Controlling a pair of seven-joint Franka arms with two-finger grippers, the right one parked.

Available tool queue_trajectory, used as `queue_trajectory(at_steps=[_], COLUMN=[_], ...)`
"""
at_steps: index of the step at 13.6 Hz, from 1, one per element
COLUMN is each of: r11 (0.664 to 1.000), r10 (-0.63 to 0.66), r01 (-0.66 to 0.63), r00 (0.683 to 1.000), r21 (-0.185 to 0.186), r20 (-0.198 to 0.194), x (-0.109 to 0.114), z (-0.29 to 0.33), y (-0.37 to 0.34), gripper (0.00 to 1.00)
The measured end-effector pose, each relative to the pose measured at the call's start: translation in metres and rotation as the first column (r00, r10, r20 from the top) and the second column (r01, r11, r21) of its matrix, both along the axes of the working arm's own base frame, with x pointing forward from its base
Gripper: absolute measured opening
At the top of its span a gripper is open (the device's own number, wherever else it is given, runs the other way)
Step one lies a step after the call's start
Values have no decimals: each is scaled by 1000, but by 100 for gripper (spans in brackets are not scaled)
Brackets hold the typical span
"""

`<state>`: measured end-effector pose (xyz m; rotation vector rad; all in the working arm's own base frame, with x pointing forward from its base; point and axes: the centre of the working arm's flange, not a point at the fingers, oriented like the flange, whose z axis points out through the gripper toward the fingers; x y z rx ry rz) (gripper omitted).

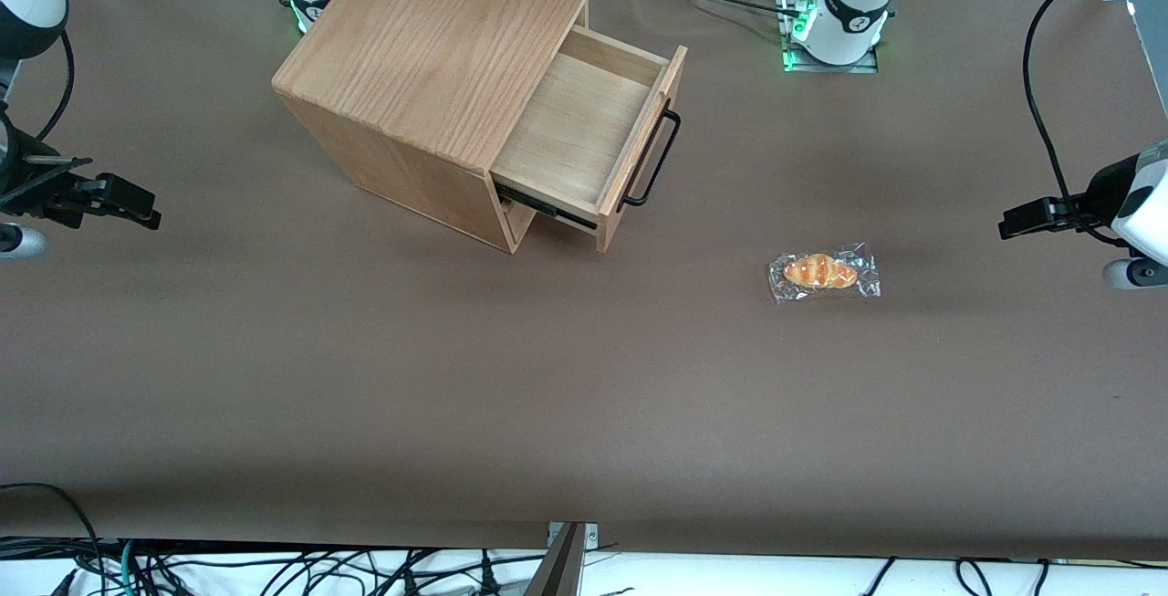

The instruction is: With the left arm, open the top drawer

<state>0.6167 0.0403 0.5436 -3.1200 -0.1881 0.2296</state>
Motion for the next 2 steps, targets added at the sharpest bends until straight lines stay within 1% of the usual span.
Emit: queue_trajectory(at_steps=[2], r11=[1000], r10=[-10], r01=[10], r00=[1000], r21=[-1], r20=[0], x=[0], z=[0], y=[0], gripper=[100])
